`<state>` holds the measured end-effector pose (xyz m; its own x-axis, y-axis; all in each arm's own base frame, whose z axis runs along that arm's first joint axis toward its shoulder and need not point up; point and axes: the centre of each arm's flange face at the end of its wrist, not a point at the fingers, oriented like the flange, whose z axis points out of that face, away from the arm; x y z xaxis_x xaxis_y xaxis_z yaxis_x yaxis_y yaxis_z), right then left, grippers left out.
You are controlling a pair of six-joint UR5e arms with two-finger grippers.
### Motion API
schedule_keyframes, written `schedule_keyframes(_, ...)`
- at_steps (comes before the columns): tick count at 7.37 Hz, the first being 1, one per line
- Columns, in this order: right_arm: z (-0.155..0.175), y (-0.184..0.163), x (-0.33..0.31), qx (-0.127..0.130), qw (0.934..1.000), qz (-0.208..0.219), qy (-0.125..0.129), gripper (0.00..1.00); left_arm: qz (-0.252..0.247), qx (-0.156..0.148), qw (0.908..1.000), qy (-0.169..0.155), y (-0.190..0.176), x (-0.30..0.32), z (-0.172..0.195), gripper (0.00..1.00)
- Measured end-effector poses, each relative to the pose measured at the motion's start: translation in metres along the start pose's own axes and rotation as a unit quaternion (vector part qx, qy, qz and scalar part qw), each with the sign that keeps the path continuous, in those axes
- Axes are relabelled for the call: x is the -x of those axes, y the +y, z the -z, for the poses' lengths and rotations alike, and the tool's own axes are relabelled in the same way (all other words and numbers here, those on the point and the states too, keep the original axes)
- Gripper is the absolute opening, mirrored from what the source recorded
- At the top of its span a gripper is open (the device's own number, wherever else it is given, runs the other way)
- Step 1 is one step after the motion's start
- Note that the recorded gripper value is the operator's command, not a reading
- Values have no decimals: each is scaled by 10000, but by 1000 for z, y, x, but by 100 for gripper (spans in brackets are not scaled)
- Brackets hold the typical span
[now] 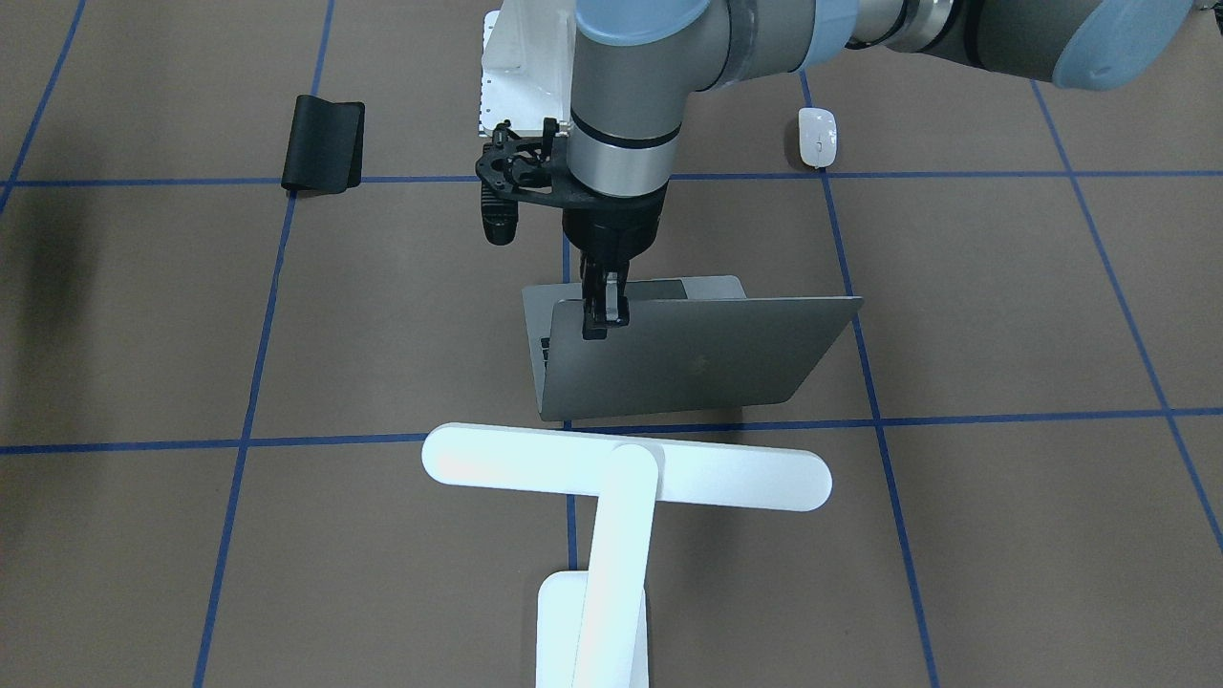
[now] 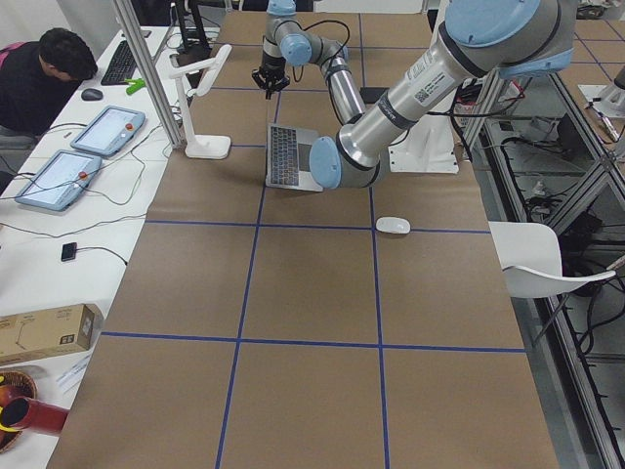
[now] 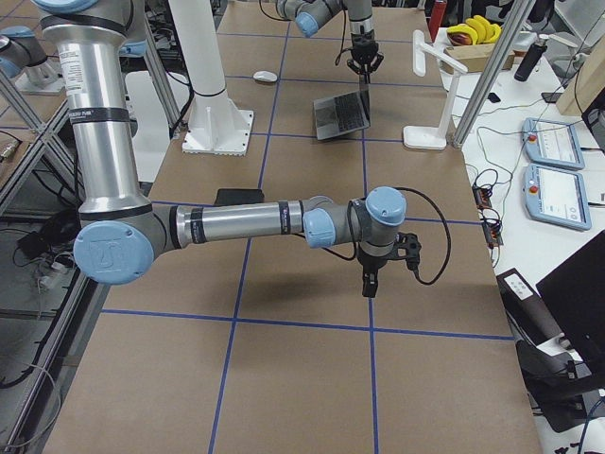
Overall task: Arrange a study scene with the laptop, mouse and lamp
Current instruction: 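Lift the laptop lid upward with the left gripper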
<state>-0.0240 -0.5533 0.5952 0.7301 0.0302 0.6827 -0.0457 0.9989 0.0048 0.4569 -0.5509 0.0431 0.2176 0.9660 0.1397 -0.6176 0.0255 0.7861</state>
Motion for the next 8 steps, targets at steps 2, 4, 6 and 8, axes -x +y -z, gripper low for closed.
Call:
schedule_keyframes(2,0,0,0,-2,10000,6,4,100,83,-12,10000,-13,0,2,-6,0)
schedule_keyframes(4,0,-1,0,-12,10000,15,4,100,117,-18,9999,-16,1,4,-14,0)
schedule_keyframes(6,1,-1,1,-23,10000,26,1,100,181,-19,9998,-8,4,4,-20,0)
schedule_keyframes(8,1,-1,1,-33,10000,36,-2,100,340,-144,9993,-35,7,3,-36,0)
